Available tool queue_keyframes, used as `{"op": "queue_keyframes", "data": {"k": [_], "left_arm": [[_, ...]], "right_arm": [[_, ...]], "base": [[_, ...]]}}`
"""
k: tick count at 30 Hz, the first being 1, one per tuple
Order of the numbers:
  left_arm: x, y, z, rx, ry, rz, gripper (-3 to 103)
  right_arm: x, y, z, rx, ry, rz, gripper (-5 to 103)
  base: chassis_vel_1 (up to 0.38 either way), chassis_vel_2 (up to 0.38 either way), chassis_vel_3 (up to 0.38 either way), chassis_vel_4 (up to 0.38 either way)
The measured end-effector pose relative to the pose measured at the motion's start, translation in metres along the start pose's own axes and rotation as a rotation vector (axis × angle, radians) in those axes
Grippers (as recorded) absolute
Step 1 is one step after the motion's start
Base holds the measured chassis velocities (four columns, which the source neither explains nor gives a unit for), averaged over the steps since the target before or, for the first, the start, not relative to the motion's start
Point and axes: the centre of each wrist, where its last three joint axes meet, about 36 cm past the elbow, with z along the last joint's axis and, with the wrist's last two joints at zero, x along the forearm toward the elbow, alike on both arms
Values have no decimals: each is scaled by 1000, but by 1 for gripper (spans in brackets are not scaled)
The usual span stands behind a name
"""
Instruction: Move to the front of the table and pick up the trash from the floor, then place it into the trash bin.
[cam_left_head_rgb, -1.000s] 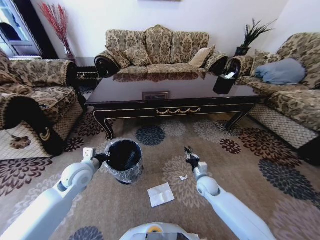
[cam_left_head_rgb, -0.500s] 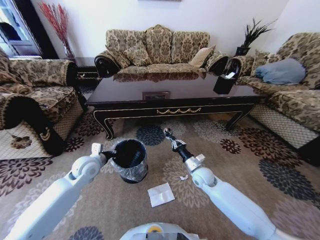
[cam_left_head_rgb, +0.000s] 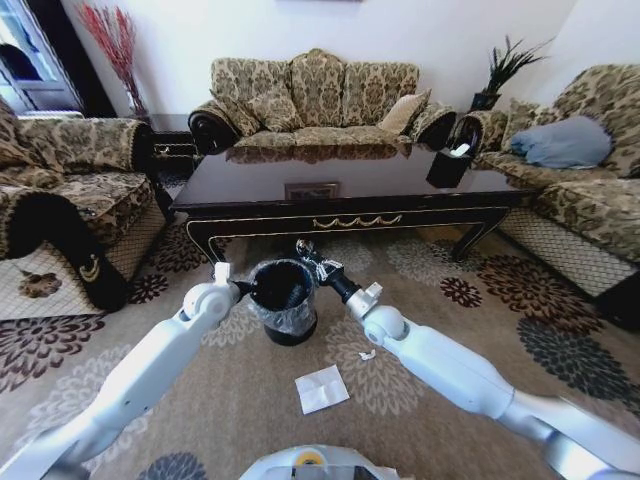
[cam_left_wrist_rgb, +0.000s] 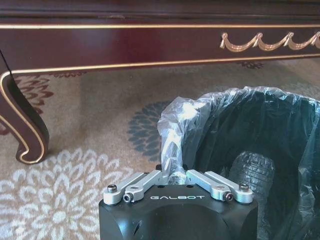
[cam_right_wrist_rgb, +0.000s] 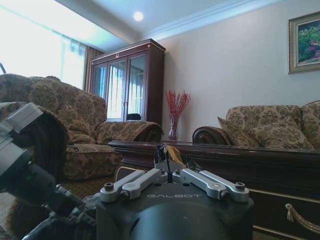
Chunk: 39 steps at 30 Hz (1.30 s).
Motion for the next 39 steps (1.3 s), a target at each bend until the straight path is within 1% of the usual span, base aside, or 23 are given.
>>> {"op": "queue_keyframes", "data": {"k": [5, 9, 16, 18, 19, 22, 24, 27, 28, 31, 33, 36, 38, 39], "left_arm": [[-3, -1, -5, -8, -4, -2, 3], [-7, -4, -6, 0, -3, 1, 3], [-11, -7, -9, 12, -8, 4, 3], [-11, -7, -9, 14, -9, 4, 3], [-11, -6, -9, 14, -9, 2, 3], [-11, -5, -6, 15, -4, -4, 3], [-10, -5, -5, 15, -4, -5, 3], [-7, -4, -5, 15, -9, -5, 3], [-7, -4, -5, 15, -9, -5, 3], [-3, 1, -6, 19, -17, -13, 3], [-1, 3, -5, 22, -17, -16, 3], [8, 12, 6, 28, -11, -36, 3], [10, 14, 8, 27, -9, -40, 3], [15, 18, 13, 28, -6, -50, 3]], "right_arm": [[3, 14, 1, -12, -2, -29, 0], [3, 24, 2, -20, -1, -57, 0], [6, 30, 12, -18, 23, -63, 0], [8, 31, 14, -25, 32, -59, 0], [10, 32, 15, -39, 45, -53, 0], [13, 31, 19, -46, 56, -47, 16], [14, 30, 19, -47, 58, -46, 16], [17, 26, 18, -43, 66, -47, 32], [17, 26, 18, -43, 66, -47, 32], [21, 20, 11, -54, 53, -35, 48], [21, 18, 6, -61, 43, -30, 48], [25, 6, -16, -86, 1, 15, 65], [27, 4, -21, -88, 0, 30, 65], [32, -2, -28, -90, 17, 77, 71]], "base": [[0, 0, 0, 0], [0, 0, 0, 0], [0, 0, 0, 0], [0, 0, 0, 0], [0, 0, 0, 0], [0, 0, 0, 0], [0, 0, 0, 0], [0, 0, 0, 0], [0, 0, 0, 0], [0, 0, 0, 0], [0, 0, 0, 0], [0, 0, 0, 0], [0, 0, 0, 0], [0, 0, 0, 0]]}}
